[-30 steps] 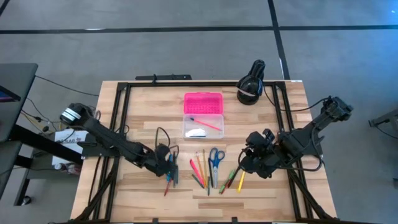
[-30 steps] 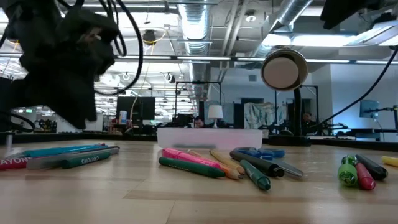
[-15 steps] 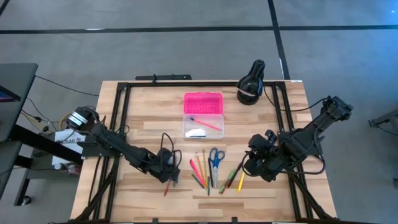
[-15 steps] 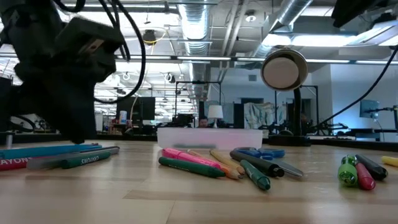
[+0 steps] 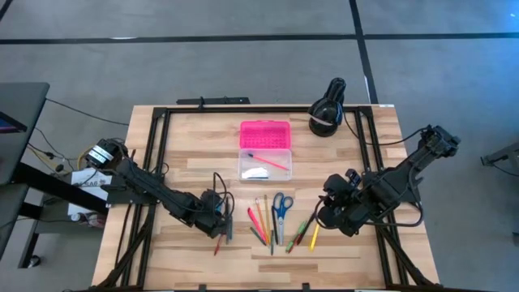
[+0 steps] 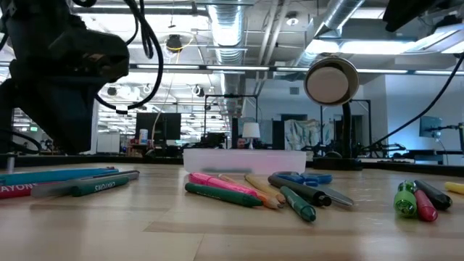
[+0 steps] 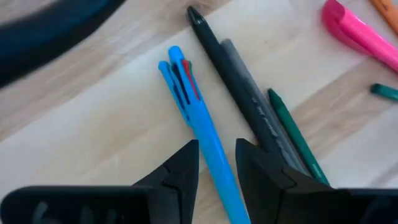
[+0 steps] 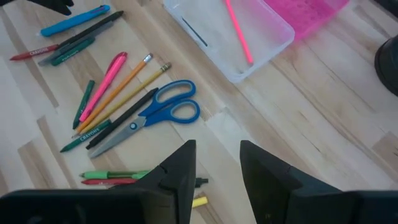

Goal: Pick & place school supplies into a supply box
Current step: Put the blue pen into the pink supply box

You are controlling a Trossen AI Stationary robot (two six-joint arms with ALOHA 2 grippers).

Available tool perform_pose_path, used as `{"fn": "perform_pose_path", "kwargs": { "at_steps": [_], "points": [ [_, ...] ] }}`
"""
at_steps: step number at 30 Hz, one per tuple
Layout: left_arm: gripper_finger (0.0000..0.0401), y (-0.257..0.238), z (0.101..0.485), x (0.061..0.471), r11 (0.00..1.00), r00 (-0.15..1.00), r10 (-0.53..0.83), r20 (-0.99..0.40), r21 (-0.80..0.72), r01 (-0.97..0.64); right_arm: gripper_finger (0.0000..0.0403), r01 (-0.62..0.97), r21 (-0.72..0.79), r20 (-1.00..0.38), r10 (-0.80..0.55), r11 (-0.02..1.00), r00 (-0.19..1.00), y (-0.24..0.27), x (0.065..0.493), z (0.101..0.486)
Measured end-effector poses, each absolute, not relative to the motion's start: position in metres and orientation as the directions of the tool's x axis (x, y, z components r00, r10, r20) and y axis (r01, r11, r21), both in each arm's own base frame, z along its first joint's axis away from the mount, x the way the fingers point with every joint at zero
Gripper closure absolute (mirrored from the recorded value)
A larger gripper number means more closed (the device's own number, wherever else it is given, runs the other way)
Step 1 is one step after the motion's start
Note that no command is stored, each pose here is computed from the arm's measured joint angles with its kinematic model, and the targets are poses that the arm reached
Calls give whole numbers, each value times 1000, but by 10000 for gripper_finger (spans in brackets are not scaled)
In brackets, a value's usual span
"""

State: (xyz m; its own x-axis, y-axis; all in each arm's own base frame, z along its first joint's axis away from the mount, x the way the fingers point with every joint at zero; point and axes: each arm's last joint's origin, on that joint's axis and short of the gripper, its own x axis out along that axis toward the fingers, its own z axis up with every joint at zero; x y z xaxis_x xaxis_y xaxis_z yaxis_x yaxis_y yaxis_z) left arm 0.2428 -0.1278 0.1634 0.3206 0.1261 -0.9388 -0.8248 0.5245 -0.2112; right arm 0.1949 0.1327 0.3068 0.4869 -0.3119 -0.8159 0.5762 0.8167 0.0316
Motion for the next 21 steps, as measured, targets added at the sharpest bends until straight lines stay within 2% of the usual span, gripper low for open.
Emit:
{"fn": "perform_pose_path", "kwargs": {
  "at_steps": [15,21],
  "points": [
    [302,-114,159,249,564,305,164,-938,-164,-809,285,587,79,-806,-294,805,513,134,199,308],
    [302,-112,154,251,566,268,133,-954,-149,-811,285,587,94,-803,-287,804,522,134,200,308]
  ]
}}
